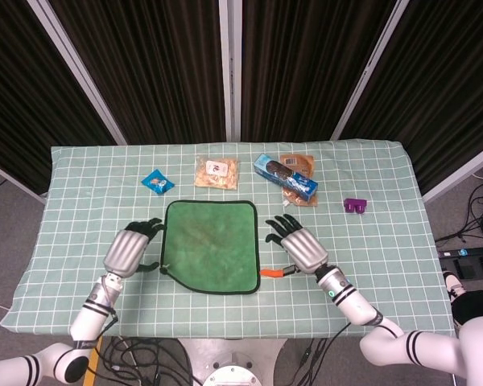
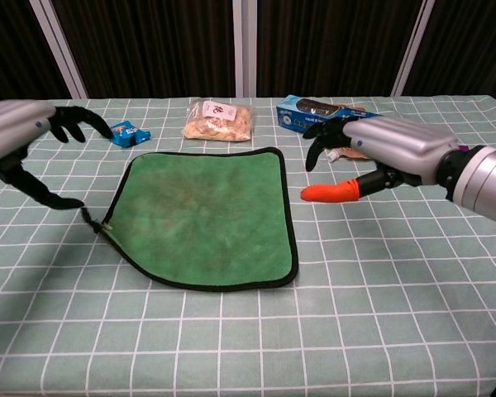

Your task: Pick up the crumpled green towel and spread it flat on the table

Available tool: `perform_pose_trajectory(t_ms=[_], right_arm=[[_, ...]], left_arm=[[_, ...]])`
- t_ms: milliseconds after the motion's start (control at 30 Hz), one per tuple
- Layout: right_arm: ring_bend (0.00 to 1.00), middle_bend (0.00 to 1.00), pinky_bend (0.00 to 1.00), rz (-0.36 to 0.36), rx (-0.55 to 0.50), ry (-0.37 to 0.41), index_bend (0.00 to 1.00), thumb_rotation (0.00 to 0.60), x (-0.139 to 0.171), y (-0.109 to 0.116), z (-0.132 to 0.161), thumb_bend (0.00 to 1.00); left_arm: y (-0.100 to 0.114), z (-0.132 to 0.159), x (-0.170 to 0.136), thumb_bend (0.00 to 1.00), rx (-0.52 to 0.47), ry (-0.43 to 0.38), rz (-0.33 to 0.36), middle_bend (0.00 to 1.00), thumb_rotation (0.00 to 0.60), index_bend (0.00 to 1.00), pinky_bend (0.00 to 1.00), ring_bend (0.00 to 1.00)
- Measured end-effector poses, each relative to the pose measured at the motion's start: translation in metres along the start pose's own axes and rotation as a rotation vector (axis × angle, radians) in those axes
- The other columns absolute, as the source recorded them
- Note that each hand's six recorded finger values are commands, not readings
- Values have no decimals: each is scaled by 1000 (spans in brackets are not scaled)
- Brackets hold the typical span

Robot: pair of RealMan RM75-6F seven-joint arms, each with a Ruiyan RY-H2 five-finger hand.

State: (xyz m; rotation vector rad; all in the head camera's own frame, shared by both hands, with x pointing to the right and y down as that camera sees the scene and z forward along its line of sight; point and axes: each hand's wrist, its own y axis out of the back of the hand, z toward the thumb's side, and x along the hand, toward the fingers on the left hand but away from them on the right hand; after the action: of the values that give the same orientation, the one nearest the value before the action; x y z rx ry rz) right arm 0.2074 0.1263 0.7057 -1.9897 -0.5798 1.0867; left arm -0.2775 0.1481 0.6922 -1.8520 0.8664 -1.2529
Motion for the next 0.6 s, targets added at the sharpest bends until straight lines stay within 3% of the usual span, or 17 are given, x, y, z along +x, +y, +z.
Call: perform_pose_trajectory(t_ms=[100,367,600], right_arm=[[123,175,182,-69,16,-74,350,568,11,18,-19,89],[101,170,184,-174,33,-289,340,571,62,61,-84,90],[54,126,137,-215,26,-435,257,552,122,80,-130,91]], left_arm=[[18,-27,0,0,-17,84,62,300,600,308,293,292],[46,-111,-19,0,-31,279,143,300,600,314,292,292],[57,-166,-68,0,14,392,179,300,600,315,282,263]])
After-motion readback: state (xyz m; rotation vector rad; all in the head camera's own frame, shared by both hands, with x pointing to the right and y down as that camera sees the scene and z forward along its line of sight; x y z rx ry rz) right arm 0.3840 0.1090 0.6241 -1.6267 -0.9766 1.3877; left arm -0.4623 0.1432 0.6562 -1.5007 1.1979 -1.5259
